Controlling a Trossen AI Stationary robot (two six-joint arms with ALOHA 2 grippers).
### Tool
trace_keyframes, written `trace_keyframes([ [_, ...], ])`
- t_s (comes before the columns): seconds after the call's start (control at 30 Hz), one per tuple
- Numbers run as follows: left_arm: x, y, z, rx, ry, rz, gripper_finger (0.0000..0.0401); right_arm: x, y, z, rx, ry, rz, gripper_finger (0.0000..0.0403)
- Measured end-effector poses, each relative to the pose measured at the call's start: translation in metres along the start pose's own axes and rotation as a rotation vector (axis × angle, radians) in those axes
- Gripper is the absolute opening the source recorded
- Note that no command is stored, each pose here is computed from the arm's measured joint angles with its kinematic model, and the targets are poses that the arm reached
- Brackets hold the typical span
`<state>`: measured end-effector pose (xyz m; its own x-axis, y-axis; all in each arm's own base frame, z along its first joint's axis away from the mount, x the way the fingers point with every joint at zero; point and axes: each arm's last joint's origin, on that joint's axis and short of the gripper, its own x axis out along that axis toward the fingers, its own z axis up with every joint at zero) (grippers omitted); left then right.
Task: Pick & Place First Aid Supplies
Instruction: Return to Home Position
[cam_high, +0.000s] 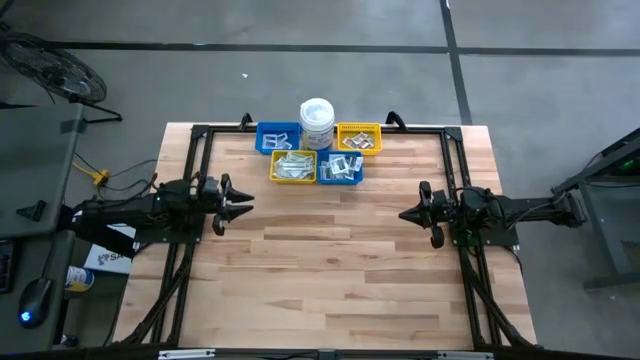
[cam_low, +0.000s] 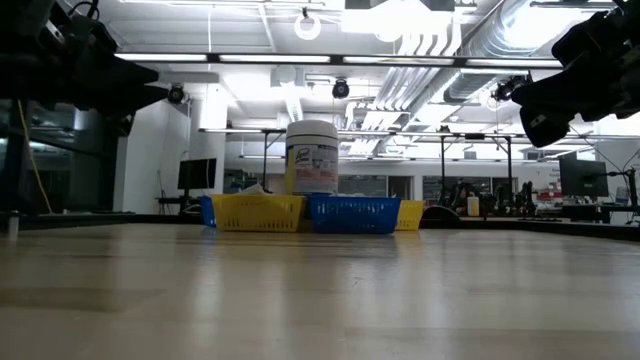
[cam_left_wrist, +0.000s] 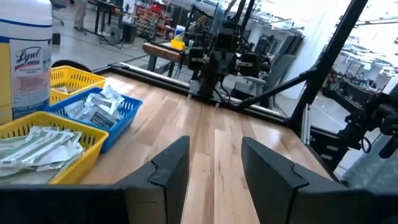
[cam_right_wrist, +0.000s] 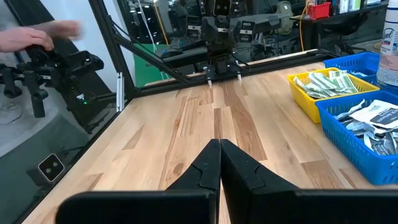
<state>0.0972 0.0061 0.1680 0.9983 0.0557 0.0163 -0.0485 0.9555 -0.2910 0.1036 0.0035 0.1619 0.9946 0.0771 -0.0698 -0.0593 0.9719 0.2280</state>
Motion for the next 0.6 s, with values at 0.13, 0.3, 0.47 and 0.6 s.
trace_keyframes([
  [0.13, 0.0000, 0.0000, 0.0000, 0.000, -0.001, 0.001, 0.0147, 0.0000, 0.0000, 0.0000, 0.000, 0.000, 0.000, 0.0001],
  [0.3, 0.0000, 0.0000, 0.0000, 0.000, -0.001, 0.001, 0.0147, 0.0000, 0.0000, 0.0000, 0.000, 0.000, 0.000, 0.0000],
  [0.47, 0.0001, 0.0002, -0.0005, 0.000, 0.006, 0.003, 0.0147, 0.0000, 0.0000, 0.0000, 0.000, 0.000, 0.000, 0.0000],
  [0.6, 0.0001, 0.0002, -0.0005, 0.000, 0.005, 0.003, 0.0147, 0.0000, 0.0000, 0.0000, 0.000, 0.000, 0.000, 0.0000],
])
